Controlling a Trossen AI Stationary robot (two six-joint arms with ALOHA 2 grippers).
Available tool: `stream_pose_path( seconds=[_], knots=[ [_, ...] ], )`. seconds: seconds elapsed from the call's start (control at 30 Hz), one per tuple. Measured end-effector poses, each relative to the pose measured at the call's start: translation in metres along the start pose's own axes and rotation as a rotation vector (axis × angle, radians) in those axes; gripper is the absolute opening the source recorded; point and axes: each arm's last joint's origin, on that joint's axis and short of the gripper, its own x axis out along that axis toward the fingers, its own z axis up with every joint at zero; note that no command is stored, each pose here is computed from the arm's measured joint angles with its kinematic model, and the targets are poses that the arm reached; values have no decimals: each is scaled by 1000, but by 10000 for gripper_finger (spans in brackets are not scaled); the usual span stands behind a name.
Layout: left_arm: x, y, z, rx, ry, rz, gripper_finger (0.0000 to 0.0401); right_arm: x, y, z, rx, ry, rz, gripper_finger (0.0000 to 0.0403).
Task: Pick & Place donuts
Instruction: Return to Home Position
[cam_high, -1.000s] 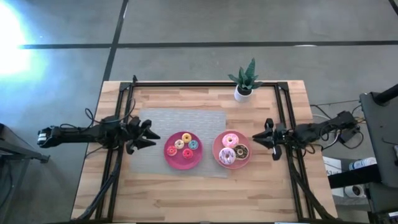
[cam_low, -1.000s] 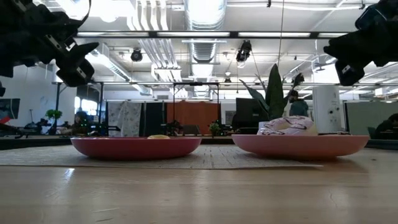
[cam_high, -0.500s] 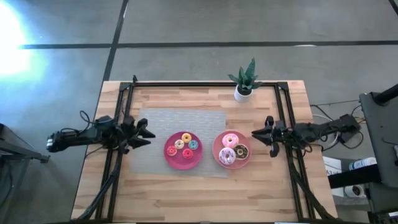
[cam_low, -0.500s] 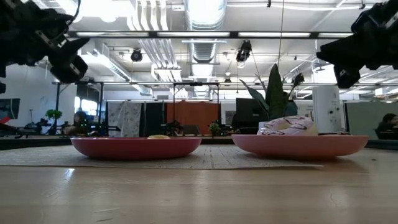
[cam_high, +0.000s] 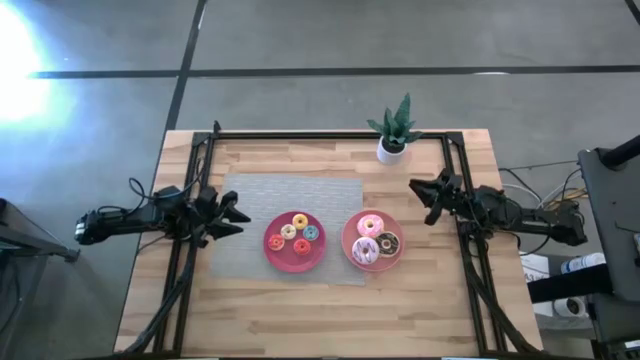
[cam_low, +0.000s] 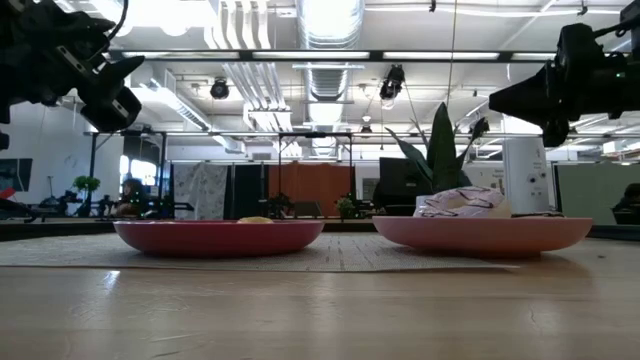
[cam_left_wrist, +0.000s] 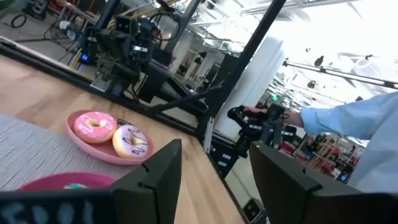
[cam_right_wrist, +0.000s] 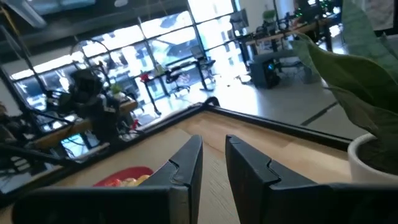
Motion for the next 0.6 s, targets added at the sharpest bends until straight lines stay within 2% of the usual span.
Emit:
stream_pose_path(
  seconds=[0.6],
  knots=[
    [3, 4, -5, -24, 53, 37, 165, 0, 0, 0, 0, 4, 4, 63]
  ],
)
